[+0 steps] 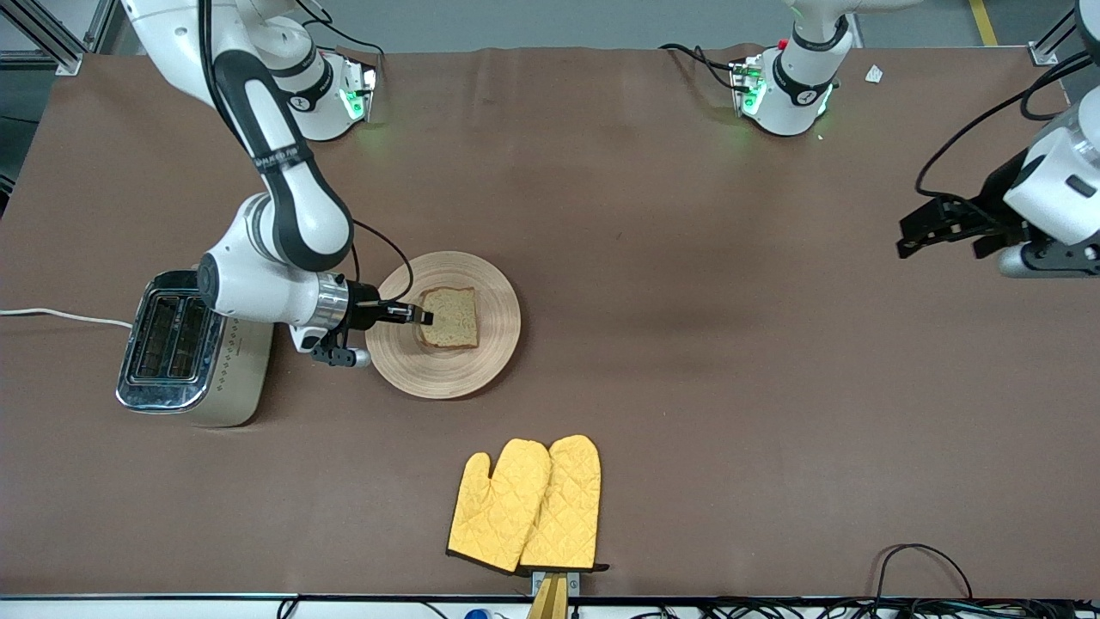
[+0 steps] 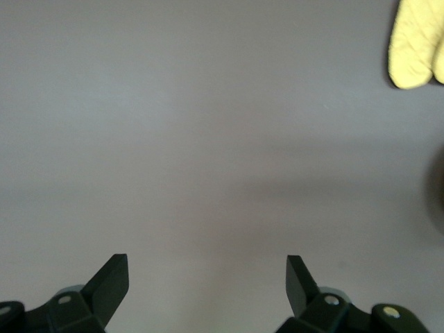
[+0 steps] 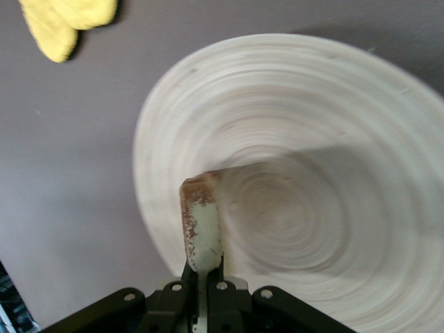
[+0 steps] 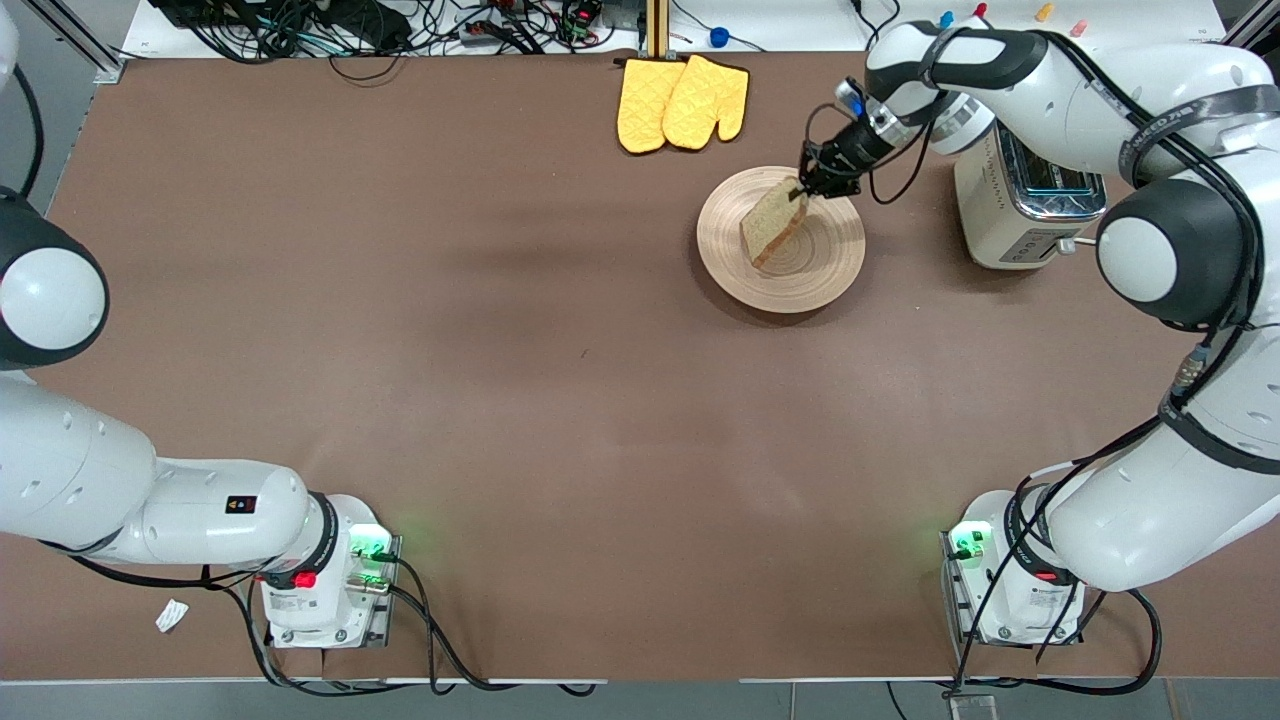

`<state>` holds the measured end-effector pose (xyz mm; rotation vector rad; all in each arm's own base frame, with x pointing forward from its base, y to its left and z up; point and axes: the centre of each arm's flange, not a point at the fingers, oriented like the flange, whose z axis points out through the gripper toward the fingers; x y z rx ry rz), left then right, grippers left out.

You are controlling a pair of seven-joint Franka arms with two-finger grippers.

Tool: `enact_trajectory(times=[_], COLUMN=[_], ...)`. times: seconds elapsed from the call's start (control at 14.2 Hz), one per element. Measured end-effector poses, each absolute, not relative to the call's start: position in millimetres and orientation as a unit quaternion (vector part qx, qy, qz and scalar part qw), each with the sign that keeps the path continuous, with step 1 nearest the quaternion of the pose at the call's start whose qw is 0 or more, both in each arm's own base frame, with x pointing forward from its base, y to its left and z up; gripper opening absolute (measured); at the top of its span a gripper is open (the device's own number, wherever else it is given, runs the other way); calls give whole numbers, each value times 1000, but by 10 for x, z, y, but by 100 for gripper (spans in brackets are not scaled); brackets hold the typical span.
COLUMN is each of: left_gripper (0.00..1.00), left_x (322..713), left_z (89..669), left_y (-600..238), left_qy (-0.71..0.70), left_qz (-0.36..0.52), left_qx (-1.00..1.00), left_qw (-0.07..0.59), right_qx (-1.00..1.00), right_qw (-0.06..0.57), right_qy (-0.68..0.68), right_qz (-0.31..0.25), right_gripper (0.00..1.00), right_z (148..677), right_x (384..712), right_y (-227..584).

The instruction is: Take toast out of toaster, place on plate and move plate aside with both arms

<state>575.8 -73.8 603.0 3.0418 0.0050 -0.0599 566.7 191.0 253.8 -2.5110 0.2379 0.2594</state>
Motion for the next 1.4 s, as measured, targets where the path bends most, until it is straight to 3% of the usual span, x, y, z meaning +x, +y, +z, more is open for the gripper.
enact_trajectory(times=[0.21,0.56,0.77,0.98,1.19,1.4], left_gripper=[100,100,100,100,100,100], left_x=[5947,6325,6307,6177,5999,5838], left_z=[5434,4008,3286,2629,2238,1952], left_y=[-817,-1526,-2407,-3191,-3888,-4368], left_qy=[21,46,52,58,68,78], left_qz=[-79,-183,-207,-207,-194,-178], left_qx=[988,943,921,913,902,893], left_qw=[134,275,325,347,381,406], right_qx=[-949,-978,-992,-996,-998,-998], right_qw=[287,185,103,47,31,15], right_qy=[81,24,-38,-65,-44,-30], right_qz=[100,95,65,42,45,50], right_gripper=[16,65,96,100,100,100], right_z=[2357,2333,2768,3690,4744,5422], right_x=[5663,5732,5863,5943,5933,5856], right_y=[1691,1183,816,304,-270,-571])
